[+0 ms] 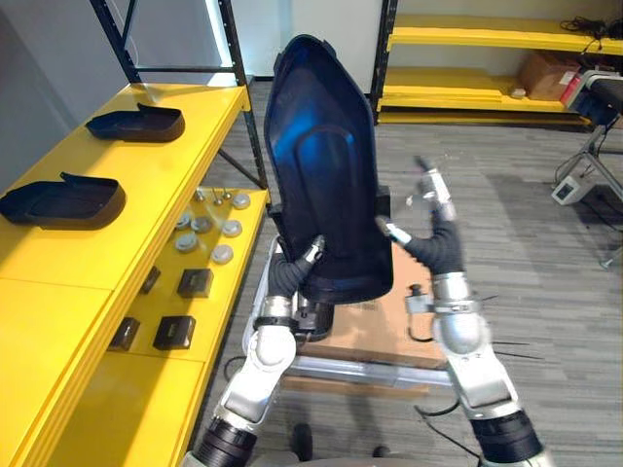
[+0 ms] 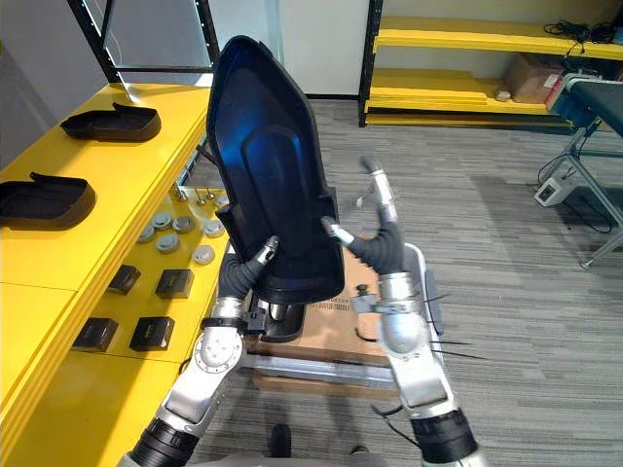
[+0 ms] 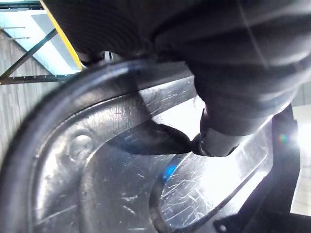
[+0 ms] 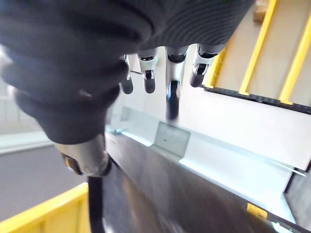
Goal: Walk over and take plastic housings, then place them on the shelf
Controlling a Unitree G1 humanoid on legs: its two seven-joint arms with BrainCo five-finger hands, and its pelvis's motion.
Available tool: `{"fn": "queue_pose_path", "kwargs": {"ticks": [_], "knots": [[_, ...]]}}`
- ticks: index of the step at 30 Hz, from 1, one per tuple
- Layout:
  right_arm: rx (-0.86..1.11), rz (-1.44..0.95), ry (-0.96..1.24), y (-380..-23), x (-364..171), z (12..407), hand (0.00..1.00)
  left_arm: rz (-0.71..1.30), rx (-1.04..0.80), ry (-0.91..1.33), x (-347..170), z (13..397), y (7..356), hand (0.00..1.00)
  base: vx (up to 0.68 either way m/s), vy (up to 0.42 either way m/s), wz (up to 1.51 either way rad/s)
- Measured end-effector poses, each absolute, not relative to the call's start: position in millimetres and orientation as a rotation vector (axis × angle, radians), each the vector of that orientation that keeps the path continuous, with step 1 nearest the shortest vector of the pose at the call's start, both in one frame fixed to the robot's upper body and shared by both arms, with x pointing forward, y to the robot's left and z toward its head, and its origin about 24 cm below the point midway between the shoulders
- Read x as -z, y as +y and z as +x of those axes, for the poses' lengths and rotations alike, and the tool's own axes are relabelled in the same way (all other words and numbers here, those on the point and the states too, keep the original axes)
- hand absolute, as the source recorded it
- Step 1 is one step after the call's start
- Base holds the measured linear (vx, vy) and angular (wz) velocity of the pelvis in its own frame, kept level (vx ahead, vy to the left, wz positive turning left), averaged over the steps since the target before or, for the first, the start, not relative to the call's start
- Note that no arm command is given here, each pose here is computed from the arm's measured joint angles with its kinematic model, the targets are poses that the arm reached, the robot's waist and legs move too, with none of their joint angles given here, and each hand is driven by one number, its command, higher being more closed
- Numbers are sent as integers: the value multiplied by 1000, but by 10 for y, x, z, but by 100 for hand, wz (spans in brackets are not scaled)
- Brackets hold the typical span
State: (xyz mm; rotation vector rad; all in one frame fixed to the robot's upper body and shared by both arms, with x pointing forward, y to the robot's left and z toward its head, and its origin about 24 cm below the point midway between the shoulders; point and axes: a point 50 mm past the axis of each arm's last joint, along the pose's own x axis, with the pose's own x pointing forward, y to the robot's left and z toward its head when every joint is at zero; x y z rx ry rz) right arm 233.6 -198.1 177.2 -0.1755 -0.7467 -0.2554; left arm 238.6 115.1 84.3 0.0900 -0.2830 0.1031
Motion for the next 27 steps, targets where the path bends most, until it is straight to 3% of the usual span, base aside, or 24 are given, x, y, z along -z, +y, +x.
{"fn": "queue_pose_path", "kwargs": {"ticks": [6, 11, 13, 17, 20, 27], "knots": [[593, -35, -720, -2710, -1612, 2073, 0, 99, -241, -305, -903, 2305, 1469, 100, 0, 0, -4], [789, -6, -220, -3102, -560, 1888, 0, 91, -301, -343, -970, 2171, 1604, 100, 1, 0, 0], [846, 28, 100, -3159, 96, 1641, 0, 77, -325, -328, -945, 2110, 1632, 100, 23, -6, 7], [792, 108, 559, -2893, 935, 1133, 0, 58, -304, -304, -881, 2030, 1617, 100, 32, -15, 9], [677, 143, 750, -2562, 1233, 903, 0, 42, -264, -280, -840, 1980, 1560, 100, -1, -10, 5], [500, 148, 855, -2149, 1383, 824, 0, 11, -237, -260, -818, 1851, 1524, 100, -37, -16, 30]]}}
